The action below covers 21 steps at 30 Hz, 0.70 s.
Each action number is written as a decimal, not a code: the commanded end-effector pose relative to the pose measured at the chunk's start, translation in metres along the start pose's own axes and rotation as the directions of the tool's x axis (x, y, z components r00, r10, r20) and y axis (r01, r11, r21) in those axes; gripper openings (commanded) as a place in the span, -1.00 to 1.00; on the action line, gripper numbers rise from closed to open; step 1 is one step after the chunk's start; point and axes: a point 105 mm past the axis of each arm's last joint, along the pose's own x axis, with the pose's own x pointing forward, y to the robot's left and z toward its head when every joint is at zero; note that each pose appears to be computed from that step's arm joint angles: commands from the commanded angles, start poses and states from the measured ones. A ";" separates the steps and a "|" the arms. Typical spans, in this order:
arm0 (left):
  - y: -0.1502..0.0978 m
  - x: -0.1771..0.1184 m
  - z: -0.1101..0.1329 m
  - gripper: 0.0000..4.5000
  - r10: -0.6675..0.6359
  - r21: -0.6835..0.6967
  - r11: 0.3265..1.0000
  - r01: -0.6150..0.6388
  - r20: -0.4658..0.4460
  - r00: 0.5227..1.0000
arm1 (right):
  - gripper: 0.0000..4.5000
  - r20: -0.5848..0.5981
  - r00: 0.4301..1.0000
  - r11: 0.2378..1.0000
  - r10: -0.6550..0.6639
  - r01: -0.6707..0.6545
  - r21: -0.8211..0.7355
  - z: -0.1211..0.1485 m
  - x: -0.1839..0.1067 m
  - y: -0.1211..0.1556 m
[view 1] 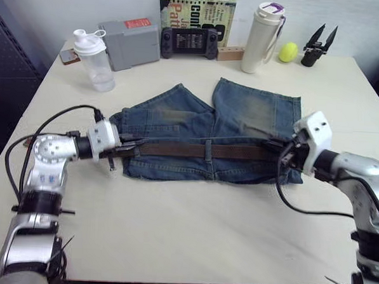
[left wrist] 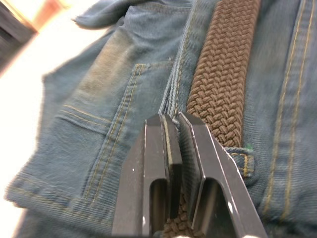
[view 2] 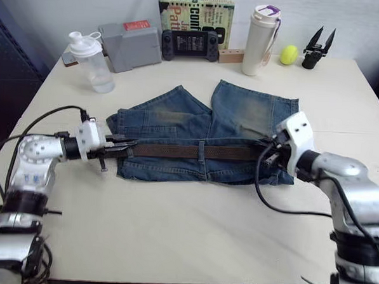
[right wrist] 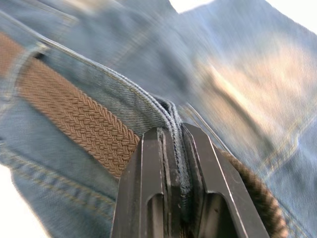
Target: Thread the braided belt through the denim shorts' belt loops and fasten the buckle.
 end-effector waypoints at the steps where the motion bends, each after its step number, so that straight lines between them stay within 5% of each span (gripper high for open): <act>1: 0.000 -0.021 0.024 -0.98 0.130 0.292 0.946 -0.144 0.069 0.989 | -1.00 -0.030 0.996 0.984 0.090 -0.093 -0.153 -0.006 -0.025 0.026; 4: -0.027 -0.031 0.031 -0.98 0.128 0.411 0.897 -0.162 0.109 0.986 | -1.00 -0.177 0.974 0.967 0.145 -0.177 -0.183 -0.040 -0.040 0.045; 7: -0.045 -0.035 0.035 -0.98 0.128 0.444 0.879 -0.173 0.130 0.983 | -1.00 -0.204 0.971 0.971 0.127 -0.163 -0.174 -0.051 -0.045 0.044; 12: -0.118 -0.052 0.026 -0.98 -0.084 0.382 0.923 0.048 0.079 0.993 | -1.00 -0.368 0.903 0.914 0.223 -0.325 -0.242 -0.082 -0.057 0.069; 15: -0.150 -0.073 -0.003 -0.98 -0.176 0.270 0.945 0.184 -0.052 0.983 | -1.00 -0.448 0.867 0.933 0.219 -0.321 -0.165 -0.097 -0.064 0.070; 18: -0.162 -0.088 -0.016 -0.98 -0.236 0.194 0.947 0.256 -0.124 0.964 | -1.00 -0.487 0.846 0.943 0.216 -0.310 -0.120 -0.100 -0.071 0.070; 21: -0.160 -0.085 -0.008 -0.98 -0.240 0.171 0.952 0.253 -0.092 0.966 | -1.00 -0.480 0.850 0.949 0.217 -0.299 -0.102 -0.095 -0.071 0.068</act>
